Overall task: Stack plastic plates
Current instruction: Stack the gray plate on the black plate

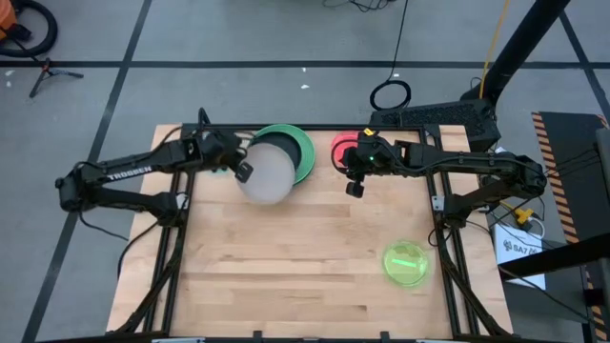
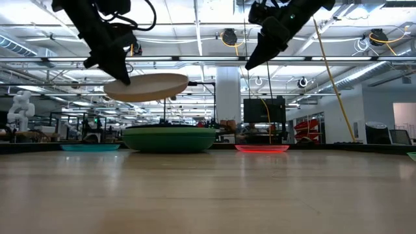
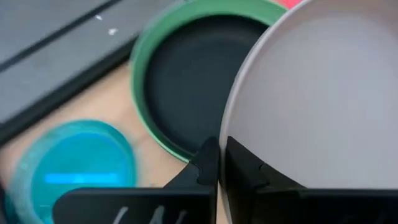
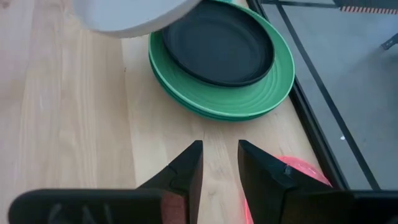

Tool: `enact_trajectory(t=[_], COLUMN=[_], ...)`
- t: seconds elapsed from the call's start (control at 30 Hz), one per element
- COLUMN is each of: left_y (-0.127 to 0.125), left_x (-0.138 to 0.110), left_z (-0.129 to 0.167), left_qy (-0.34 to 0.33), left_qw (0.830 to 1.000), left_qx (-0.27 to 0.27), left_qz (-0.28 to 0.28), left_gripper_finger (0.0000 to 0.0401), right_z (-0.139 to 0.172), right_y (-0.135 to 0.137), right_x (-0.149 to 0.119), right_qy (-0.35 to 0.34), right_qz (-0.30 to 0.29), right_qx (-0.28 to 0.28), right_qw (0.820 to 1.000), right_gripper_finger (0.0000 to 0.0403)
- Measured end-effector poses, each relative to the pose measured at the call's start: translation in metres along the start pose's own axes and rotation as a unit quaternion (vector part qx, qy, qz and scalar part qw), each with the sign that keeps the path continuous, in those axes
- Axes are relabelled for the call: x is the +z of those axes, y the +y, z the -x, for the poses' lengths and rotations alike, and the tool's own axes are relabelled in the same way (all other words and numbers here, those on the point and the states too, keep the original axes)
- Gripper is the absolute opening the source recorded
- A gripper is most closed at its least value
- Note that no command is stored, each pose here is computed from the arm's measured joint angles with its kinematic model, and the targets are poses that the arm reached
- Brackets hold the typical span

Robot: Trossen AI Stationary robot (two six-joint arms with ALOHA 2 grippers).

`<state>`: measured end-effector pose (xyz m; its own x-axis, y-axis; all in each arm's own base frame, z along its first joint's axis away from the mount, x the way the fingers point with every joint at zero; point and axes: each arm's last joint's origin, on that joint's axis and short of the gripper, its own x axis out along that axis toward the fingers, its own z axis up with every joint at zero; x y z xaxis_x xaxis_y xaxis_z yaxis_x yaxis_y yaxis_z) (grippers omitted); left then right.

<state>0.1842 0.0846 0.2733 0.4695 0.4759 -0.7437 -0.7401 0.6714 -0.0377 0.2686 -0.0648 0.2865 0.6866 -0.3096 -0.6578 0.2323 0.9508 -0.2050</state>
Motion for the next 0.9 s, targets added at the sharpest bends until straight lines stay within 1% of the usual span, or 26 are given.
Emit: enact_trajectory(t=[0.1,0.27,0.37,0.63,0.77,0.9], left_y=[0.009,0.022,0.029,0.052,0.059,0.062], left_x=[0.011,0.028,0.037,0.056,0.062,0.065], left_z=[0.0,-0.005,-0.013,-0.043,-0.058,-0.069], left_qy=[-0.013,-0.016,-0.004,0.04,0.054,0.052], left_qw=[1.0,0.999,0.998,0.995,0.993,0.995], left_qx=[0.015,0.043,0.057,0.088,0.097,0.083], left_qz=[0.004,-0.004,-0.016,-0.024,-0.025,-0.021], left_gripper_finger=[0.001,0.001,0.001,0.001,0.001,0.001], right_z=[0.0,0.0,0.0,0.0,0.0,0.0], right_y=[0.0,0.0,0.0,0.0,0.0,0.0], right_x=[0.0,0.0,0.0,0.0,0.0,0.0], right_qy=[-0.002,-0.002,-0.002,-0.001,-0.001,0.0], right_qz=[0.001,0.001,0.001,0.001,0.003,0.003], right_qx=[0.0,0.0,0.0,0.0,0.0,0.0], right_qw=[1.0,1.0,1.0,1.0,1.0,1.0], right_gripper_finger=[0.0093,0.0093,0.0093,0.0093,0.0093,0.0093])
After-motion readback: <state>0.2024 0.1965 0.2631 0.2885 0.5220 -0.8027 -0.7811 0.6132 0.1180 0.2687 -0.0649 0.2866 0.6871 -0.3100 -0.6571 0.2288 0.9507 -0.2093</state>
